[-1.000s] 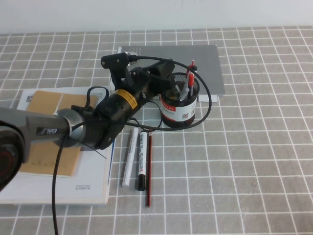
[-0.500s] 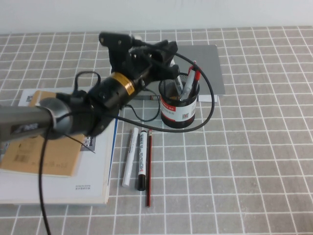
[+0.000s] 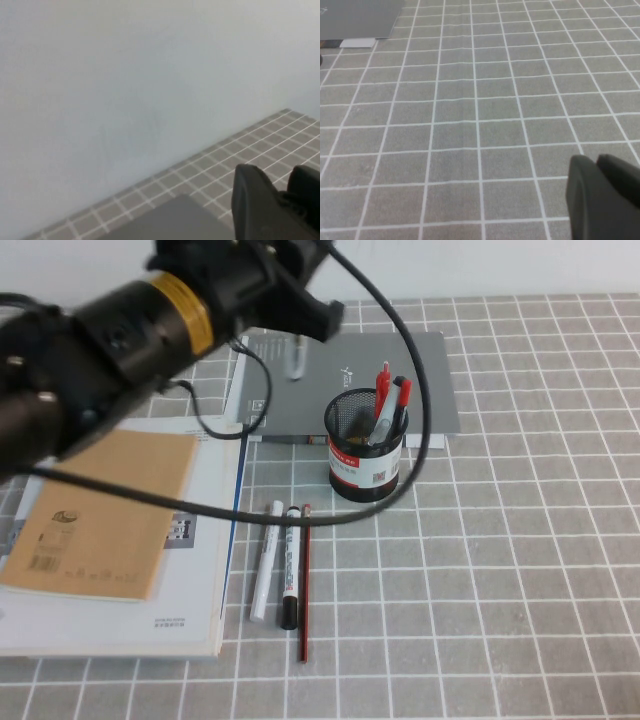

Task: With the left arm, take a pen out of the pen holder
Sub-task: 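Take a marker out of the pen holder and lay it on the table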

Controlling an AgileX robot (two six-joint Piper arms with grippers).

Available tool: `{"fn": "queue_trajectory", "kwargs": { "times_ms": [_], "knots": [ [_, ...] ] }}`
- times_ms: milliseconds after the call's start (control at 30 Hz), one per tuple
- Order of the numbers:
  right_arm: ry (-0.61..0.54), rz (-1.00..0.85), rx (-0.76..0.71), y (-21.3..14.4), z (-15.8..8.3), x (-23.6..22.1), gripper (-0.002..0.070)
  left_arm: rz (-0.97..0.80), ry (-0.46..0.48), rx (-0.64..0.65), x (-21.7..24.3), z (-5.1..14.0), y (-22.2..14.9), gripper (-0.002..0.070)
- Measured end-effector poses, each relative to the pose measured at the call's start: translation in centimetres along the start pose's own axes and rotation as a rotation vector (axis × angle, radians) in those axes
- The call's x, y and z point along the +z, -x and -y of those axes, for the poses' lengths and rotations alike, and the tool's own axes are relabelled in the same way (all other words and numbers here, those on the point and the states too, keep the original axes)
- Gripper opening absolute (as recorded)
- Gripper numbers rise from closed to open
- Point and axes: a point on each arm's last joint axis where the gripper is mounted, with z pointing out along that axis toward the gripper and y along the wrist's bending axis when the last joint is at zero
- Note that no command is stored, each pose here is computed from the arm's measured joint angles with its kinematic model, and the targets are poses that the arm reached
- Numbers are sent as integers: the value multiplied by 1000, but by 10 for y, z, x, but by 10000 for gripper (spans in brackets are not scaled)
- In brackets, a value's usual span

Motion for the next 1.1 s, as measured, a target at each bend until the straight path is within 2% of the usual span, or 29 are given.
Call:
{"fn": "queue_trajectory", "kwargs": {
  "times_ms": [167, 233, 333, 467, 700, 900, 1100],
  "knots": [
    [0, 0, 0, 0, 0, 0, -13, -214, 159, -97, -30, -5, 7, 101],
    [0, 0, 0, 0, 0, 0, -13, -328, 184, -137, -39, -6, 1, 101],
    [0, 0, 0, 0, 0, 0, -13, -540, 139, -214, -47, -1, -17, 101],
    [0, 0, 0, 0, 0, 0, -13, -761, -30, -315, -50, 3, -42, 101],
    [0, 0, 0, 0, 0, 0, -13, -883, -208, -507, -31, -7, -83, 101],
    [0, 0, 0, 0, 0, 0, -13, -926, -205, -668, -3, -17, -131, 101],
    [0, 0, 0, 0, 0, 0, -13, -916, -146, -701, 13, -21, -157, 101]
  ]
}}
